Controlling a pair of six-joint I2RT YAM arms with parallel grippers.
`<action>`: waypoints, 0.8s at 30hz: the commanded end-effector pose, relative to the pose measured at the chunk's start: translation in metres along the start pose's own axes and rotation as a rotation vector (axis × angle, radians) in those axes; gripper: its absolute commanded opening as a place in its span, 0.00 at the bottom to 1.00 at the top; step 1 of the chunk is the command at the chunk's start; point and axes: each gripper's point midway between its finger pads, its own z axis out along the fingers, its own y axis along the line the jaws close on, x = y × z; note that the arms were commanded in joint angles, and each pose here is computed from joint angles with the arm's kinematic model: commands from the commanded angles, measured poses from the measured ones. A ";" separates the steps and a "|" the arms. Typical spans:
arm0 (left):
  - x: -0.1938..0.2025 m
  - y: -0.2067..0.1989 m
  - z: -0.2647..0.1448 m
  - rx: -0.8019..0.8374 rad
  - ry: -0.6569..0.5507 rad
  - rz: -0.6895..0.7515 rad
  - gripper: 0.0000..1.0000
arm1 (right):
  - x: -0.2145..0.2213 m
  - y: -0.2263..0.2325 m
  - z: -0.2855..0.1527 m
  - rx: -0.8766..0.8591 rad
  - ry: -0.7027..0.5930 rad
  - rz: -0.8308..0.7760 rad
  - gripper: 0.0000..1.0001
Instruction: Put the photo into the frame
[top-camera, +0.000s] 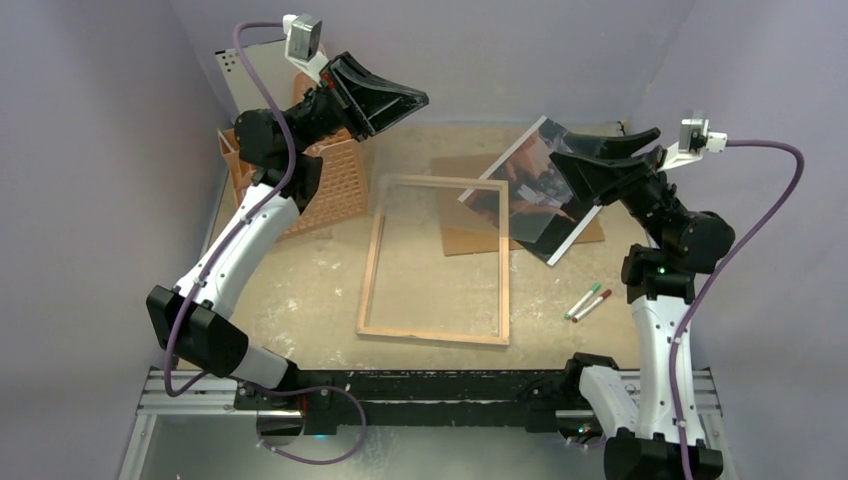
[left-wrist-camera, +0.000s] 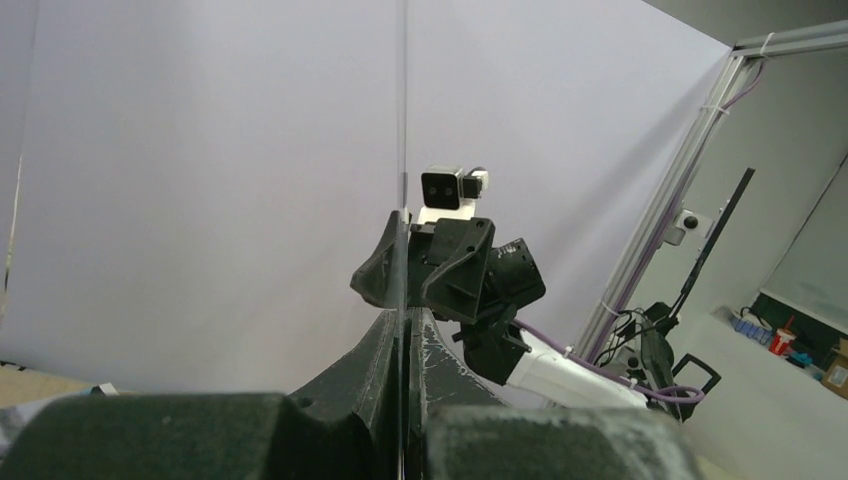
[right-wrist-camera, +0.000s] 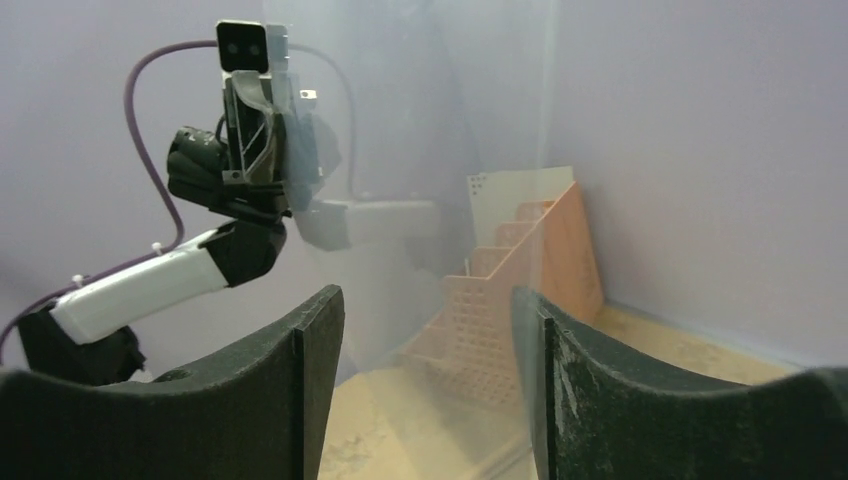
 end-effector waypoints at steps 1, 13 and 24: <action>-0.024 -0.026 0.002 0.026 -0.068 0.040 0.00 | -0.010 0.038 -0.004 -0.165 -0.049 -0.035 0.60; -0.029 -0.006 -0.004 -0.069 -0.158 -0.032 0.00 | -0.004 0.045 -0.006 -0.206 -0.021 -0.013 0.10; 0.007 0.070 -0.046 -0.487 -0.103 -0.015 0.66 | 0.036 -0.024 -0.010 0.060 0.061 0.167 0.00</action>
